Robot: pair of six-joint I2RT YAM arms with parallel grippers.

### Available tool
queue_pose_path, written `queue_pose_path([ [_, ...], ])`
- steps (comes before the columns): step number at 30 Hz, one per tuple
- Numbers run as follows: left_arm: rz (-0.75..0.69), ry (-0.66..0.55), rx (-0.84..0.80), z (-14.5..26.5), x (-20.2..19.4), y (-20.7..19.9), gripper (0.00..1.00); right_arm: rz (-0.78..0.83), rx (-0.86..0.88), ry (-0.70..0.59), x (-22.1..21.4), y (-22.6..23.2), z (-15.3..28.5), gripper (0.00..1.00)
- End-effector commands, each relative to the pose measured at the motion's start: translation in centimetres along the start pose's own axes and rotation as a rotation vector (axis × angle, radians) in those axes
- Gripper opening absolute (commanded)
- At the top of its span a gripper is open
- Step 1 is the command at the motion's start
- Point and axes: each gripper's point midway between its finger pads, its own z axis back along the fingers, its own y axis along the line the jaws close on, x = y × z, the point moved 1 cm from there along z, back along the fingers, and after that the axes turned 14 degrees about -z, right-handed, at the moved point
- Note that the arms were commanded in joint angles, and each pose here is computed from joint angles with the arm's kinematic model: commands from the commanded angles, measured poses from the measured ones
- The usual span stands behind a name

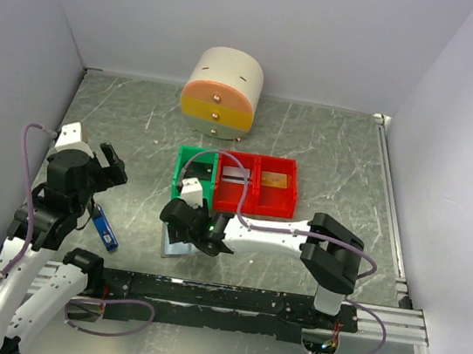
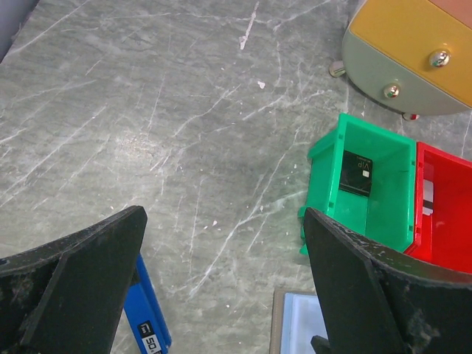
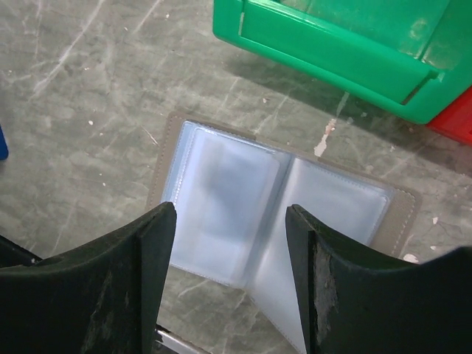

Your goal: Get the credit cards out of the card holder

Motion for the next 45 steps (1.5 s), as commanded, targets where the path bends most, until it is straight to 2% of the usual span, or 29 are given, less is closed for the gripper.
queue_pose_path([
  [1,0.005,-0.007,0.004,-0.1,0.3,0.1,1.0,-0.013,0.002,-0.001,0.3,1.0,-0.2,0.62],
  [15,0.004,-0.005,0.004,-0.2,0.3,0.1,1.0,0.005,-0.041,0.053,-1.3,1.0,-1.8,0.61],
  [30,0.003,-0.003,0.004,-0.2,0.2,0.2,1.0,0.034,-0.177,0.113,-3.5,-1.2,-3.7,0.61],
  [33,0.002,-0.004,0.001,-0.2,0.3,0.1,1.0,0.036,-0.191,0.113,-3.5,-1.5,-3.6,0.56],
  [36,0.002,-0.003,-0.001,-0.2,0.2,0.1,1.0,0.031,-0.189,0.114,-3.6,-1.5,-3.7,0.44],
  [42,0.002,-0.003,-0.001,-0.3,0.3,0.1,1.0,-0.002,-0.155,0.104,-3.3,-1.5,-3.4,0.33],
  [45,0.0,0.0,-0.004,-0.3,0.2,0.0,1.0,-0.035,-0.125,0.12,-3.3,-1.6,-3.4,0.33],
])
